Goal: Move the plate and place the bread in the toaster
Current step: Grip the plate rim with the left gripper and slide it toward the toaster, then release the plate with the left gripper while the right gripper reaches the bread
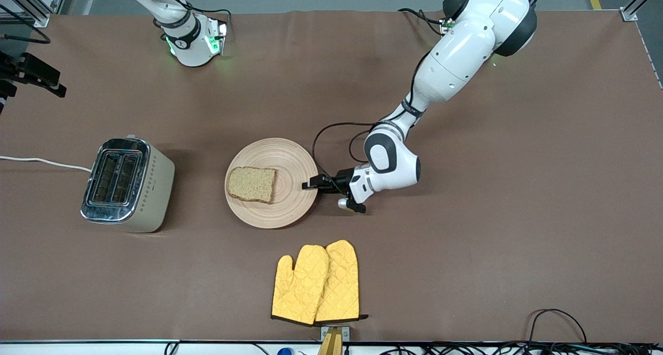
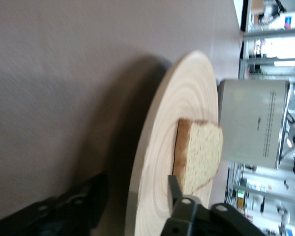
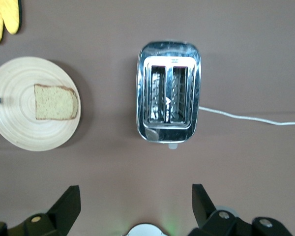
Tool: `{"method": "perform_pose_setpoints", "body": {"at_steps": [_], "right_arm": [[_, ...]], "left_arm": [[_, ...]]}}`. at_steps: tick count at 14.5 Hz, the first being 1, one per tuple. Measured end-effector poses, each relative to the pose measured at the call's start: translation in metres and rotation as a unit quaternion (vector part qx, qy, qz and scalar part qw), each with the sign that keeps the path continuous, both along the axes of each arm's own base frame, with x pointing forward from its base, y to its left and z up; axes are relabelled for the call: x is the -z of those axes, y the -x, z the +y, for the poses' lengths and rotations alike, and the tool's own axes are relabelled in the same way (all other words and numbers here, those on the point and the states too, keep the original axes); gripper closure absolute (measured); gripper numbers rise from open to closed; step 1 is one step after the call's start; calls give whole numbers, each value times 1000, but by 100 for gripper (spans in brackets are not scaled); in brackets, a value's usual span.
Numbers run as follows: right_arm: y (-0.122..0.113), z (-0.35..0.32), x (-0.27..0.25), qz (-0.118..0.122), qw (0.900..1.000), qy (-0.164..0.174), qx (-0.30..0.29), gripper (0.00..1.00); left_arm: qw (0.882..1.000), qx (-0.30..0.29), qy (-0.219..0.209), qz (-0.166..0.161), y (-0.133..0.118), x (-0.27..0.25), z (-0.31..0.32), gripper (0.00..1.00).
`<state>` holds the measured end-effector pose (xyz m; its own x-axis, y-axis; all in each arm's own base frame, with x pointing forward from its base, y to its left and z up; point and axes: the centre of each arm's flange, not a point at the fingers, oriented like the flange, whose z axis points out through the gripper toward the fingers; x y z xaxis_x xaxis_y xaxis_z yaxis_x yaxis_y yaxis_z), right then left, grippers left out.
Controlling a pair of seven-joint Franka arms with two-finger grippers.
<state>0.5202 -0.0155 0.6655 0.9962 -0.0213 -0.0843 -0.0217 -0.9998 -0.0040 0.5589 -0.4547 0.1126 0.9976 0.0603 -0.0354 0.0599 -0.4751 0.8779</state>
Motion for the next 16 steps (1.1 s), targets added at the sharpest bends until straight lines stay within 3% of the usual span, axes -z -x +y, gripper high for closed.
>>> {"method": "perform_pose_setpoints", "body": {"at_steps": [2,4,7,9,13,16], "right_arm": [[-5,2,22,17,999,-36,5,0],[-17,0,47,15,997,-68,16,0],[-42,33,114,10,995,-88,38,0],[-58,78,173,-10,995,-85,56,0],[-70,139,289,-45,993,-88,65,0],[-61,168,333,-47,994,-88,48,0]], "left_arm": [[1000,-21,-20,4,-25,-29,20,15],[998,-37,-53,2,-58,-81,52,0],[994,-50,-98,0,-101,-168,121,0],[987,-29,-155,9,-115,-220,170,0],[950,13,-311,20,-96,-321,214,0],[912,29,-409,19,-63,-402,222,0]]}}
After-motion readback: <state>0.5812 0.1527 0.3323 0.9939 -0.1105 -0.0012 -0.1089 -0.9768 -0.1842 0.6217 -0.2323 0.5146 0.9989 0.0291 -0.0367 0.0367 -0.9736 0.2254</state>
